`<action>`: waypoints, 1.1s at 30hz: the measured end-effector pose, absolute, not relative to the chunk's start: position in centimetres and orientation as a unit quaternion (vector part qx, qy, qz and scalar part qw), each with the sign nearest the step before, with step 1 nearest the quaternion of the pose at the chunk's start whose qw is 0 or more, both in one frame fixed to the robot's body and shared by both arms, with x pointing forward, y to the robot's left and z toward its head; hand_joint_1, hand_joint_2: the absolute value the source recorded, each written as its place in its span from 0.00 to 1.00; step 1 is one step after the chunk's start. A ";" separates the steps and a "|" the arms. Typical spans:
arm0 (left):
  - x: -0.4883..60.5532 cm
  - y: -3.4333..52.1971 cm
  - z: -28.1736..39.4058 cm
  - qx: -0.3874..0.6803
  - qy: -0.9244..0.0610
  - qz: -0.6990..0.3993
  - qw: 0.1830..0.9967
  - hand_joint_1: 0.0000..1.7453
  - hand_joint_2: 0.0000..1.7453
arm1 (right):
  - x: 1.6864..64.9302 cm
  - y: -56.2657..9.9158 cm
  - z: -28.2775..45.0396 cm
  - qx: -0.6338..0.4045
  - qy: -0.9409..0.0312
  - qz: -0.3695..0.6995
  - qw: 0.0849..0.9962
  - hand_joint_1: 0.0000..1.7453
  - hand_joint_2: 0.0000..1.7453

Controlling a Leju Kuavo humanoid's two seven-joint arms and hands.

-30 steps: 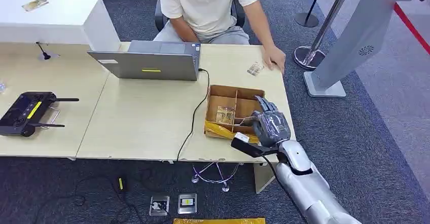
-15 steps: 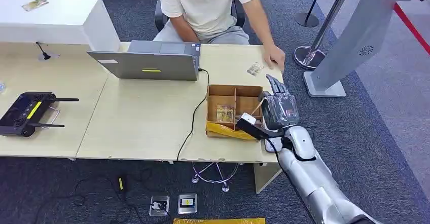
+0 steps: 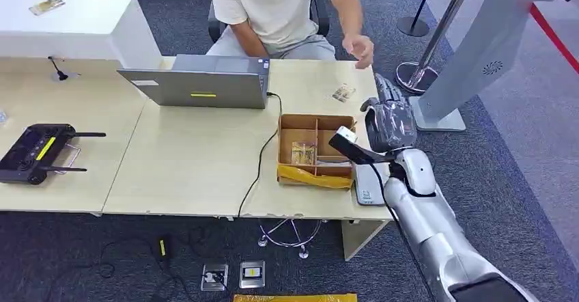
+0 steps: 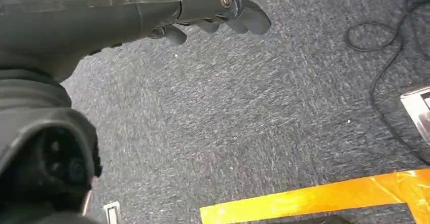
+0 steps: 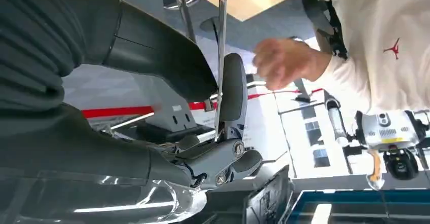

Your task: Pass the card to the sensor for recognition and then transmit it.

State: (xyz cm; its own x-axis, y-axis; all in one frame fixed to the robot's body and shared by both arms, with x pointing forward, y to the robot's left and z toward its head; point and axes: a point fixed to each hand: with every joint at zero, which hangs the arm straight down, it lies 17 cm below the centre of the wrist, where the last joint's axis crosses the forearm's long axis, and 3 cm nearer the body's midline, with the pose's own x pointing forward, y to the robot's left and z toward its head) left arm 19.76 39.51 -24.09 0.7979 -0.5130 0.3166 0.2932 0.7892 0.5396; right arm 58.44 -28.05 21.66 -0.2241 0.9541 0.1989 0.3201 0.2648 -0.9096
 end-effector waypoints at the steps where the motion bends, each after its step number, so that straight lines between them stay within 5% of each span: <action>1: 19.9 39.5 -24.0 0.239 -0.230 -0.220 0.917 0.00 0.00 | 58.6 -28.2 22.1 -0.470 -0.682 0.383 0.409 1.00 1.00; 22: 22.5 38.9 -23.4 0.233 -0.235 -0.257 0.908 0.00 0.00 | 64.4 -29.2 40.3 -0.550 -0.694 0.355 0.298 1.00 1.00; 33: 23.1 38.7 -23.2 0.233 -0.240 -0.263 0.905 0.00 0.00 | 66.2 -27.8 39.4 -0.544 -0.670 0.385 0.327 1.00 1.00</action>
